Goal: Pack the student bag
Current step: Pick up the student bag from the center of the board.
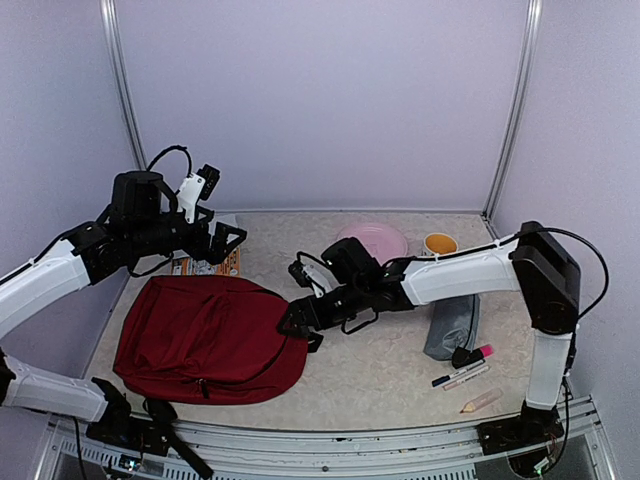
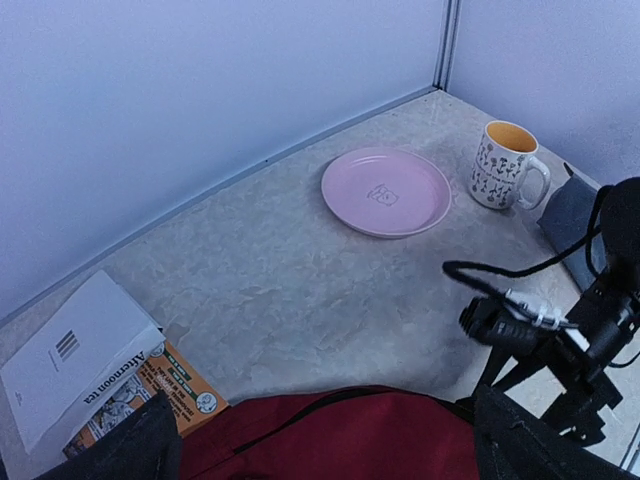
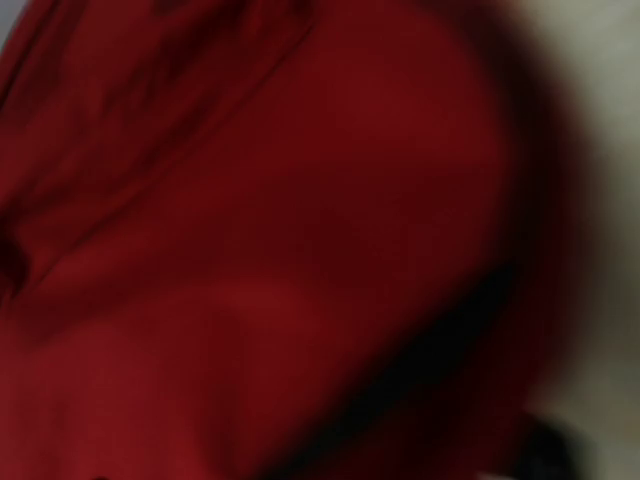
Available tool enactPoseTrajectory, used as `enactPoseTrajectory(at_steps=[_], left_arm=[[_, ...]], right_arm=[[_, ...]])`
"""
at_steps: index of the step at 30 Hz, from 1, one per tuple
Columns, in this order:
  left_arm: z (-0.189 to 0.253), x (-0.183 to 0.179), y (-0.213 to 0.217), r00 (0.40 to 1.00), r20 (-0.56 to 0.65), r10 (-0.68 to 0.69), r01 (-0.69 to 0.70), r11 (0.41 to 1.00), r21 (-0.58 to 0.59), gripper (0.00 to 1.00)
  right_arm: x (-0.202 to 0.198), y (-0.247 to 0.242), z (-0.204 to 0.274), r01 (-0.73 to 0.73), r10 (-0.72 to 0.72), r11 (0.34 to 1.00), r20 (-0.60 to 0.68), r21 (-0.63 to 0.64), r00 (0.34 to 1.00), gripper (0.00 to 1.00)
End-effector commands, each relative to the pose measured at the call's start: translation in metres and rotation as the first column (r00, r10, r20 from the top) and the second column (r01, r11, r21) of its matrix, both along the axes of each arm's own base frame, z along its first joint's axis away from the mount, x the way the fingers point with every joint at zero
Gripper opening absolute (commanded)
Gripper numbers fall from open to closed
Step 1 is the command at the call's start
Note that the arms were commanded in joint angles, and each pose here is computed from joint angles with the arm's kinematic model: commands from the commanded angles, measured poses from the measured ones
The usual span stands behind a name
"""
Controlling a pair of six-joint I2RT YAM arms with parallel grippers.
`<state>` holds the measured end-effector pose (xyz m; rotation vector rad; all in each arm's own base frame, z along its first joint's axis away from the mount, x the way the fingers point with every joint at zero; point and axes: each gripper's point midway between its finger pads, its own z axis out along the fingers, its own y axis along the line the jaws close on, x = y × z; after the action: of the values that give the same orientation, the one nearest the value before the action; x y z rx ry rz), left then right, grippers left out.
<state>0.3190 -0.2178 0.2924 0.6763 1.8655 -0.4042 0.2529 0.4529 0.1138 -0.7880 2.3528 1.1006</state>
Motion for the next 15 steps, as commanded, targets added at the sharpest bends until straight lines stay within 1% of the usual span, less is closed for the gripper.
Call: enactPoseTrajectory(at_steps=[1, 2, 4, 6, 7, 8, 11, 15], left_arm=[[0.003, -0.001, 0.0, 0.999, 0.042, -0.028, 0.029, 0.999, -0.015, 0.99], [0.001, -0.001, -0.001, 0.999, 0.037, -0.035, 0.035, 0.999, -0.011, 0.99], [-0.001, -0.001, -0.003, 0.999, 0.032, -0.043, 0.044, 0.999, -0.011, 0.99], [-0.001, -0.002, -0.004, 0.998, 0.03, -0.053, 0.053, 0.998, -0.012, 0.99], [0.0, -0.003, -0.004, 0.998, 0.033, -0.058, 0.059, 0.998, -0.015, 0.99], [0.0, -0.004, -0.005, 0.997, 0.034, -0.066, 0.067, 0.998, -0.016, 0.99], [0.008, -0.015, -0.013, 0.989, 0.054, -0.139, 0.141, 0.989, -0.041, 0.99], [0.012, -0.04, -0.03, 0.952, 0.082, -0.296, 0.302, 0.951, -0.069, 0.97]], right_arm=[[-0.031, 0.042, -0.002, -0.144, 0.153, 0.986, -0.119, 0.082, 0.981, 0.99], [-0.031, 0.045, -0.006, -0.147, 0.157, 0.986, -0.132, 0.085, 0.979, 0.96], [-0.029, 0.049, -0.012, -0.151, 0.16, 0.986, -0.136, 0.077, 0.978, 0.83], [-0.025, 0.048, -0.013, -0.147, 0.154, 0.987, -0.122, 0.062, 0.981, 0.59], [-0.022, 0.046, -0.012, -0.143, 0.149, 0.988, -0.116, 0.059, 0.982, 0.48], [-0.02, 0.045, -0.009, -0.144, 0.15, 0.988, -0.109, 0.062, 0.983, 0.35], [-0.01, 0.035, 0.008, -0.143, 0.149, 0.987, -0.085, 0.079, 0.985, 0.0], [0.013, 0.013, 0.049, -0.126, 0.125, 0.987, 0.01, 0.1, 0.992, 0.0]])
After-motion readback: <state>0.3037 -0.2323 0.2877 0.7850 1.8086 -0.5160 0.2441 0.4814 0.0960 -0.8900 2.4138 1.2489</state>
